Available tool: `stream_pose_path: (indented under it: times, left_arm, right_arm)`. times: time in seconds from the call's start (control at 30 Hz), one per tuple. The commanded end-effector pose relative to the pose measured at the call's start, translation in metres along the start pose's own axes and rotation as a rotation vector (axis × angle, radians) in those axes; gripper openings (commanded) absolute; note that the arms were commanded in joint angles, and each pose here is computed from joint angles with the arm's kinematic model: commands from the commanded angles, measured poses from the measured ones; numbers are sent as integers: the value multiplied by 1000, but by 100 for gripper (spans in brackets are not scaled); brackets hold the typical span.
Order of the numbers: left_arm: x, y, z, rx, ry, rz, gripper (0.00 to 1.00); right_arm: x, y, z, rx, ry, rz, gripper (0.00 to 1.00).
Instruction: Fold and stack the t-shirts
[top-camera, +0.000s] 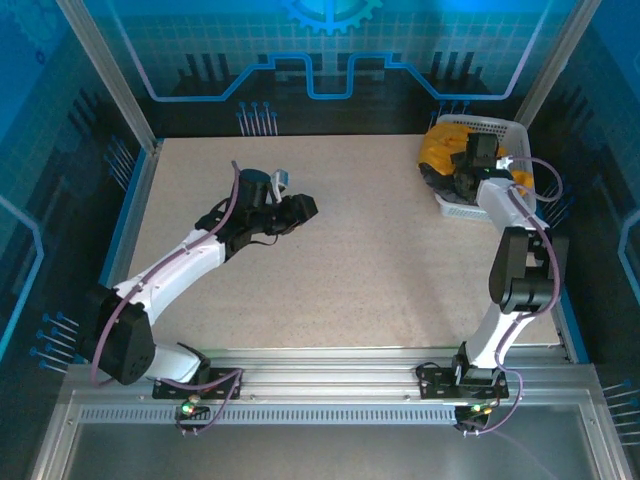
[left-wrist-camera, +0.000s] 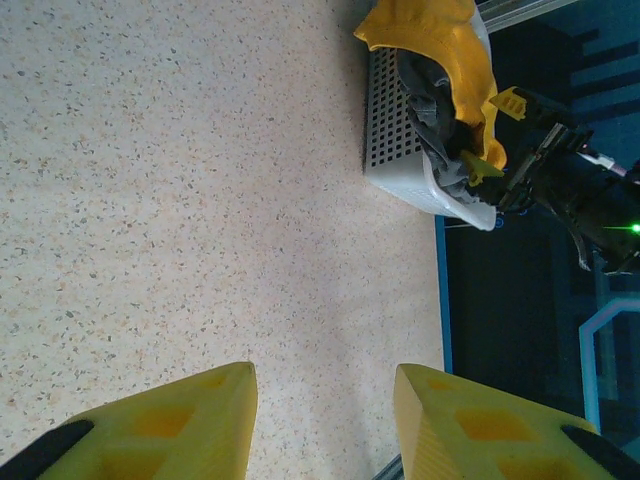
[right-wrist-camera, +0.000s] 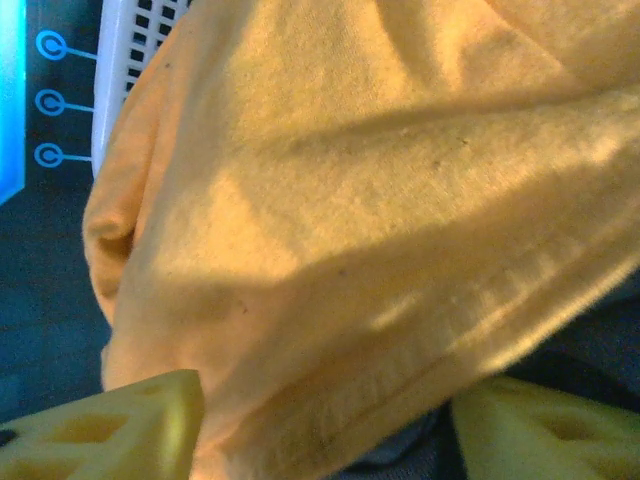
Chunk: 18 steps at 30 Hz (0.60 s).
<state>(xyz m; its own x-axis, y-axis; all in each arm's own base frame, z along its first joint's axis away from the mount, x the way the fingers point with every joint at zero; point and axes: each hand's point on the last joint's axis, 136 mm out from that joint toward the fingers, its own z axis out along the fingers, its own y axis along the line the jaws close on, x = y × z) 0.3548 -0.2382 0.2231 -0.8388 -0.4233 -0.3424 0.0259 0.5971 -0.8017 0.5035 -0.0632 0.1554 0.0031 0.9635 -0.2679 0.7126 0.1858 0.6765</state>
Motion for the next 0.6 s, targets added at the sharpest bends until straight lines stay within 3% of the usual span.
stream_pose_path:
  times: [0.0, 0.07, 0.33, 0.47, 0.57]
  left_arm:
    - [1, -4, -7, 26, 6, 0, 42]
    - [1, -4, -6, 24, 6, -3, 42]
    - [-1, -4, -4, 25, 6, -5, 42]
    - [0, -4, -5, 25, 6, -5, 42]
    - [1, -3, -6, 23, 6, -1, 42]
  right_arm:
    - [-9, 17, 7, -55, -19, 97, 55]
    - [-11, 22, 6, -70, -28, 107, 45]
    - [-11, 32, 2, -102, -28, 189, 26]
    - [-14, 37, 0, -106, -31, 209, 2]
    - [-17, 45, -5, -140, -40, 224, 0]
